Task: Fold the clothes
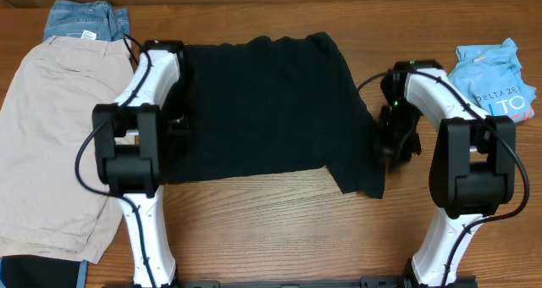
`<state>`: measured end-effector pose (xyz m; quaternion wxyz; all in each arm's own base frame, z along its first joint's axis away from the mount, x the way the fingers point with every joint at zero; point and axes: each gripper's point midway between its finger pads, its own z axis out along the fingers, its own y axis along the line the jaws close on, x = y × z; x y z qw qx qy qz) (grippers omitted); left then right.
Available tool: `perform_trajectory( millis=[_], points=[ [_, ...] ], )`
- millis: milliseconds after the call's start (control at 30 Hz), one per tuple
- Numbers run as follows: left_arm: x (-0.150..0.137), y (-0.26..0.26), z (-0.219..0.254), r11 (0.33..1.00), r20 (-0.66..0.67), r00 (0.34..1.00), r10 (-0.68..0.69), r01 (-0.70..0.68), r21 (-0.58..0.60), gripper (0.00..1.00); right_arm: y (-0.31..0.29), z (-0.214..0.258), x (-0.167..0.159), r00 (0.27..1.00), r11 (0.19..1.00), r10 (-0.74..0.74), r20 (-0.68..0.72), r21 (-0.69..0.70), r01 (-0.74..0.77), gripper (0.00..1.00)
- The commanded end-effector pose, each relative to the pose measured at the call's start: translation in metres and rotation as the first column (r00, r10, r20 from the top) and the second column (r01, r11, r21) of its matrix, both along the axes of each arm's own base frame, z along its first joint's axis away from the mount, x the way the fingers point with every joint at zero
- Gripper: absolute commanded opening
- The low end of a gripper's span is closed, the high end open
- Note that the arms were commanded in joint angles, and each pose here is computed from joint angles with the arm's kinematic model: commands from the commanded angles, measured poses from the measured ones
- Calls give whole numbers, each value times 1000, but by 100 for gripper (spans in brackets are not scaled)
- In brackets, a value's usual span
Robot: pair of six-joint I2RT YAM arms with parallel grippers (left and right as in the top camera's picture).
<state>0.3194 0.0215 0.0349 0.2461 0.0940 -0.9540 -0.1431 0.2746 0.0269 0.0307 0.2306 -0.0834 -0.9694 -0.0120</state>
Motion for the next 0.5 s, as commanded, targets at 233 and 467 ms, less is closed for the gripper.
perform_trajectory(
  millis=[233,467],
  points=[
    [72,-30,47,984,420,902,104,-31,-177,41,-23,17,105,910,990,-140,389,36,137,37],
    [77,-59,23,970,400,911,99,1,-242,40,-12,9,111,902,983,-167,399,141,120,49]
  ],
)
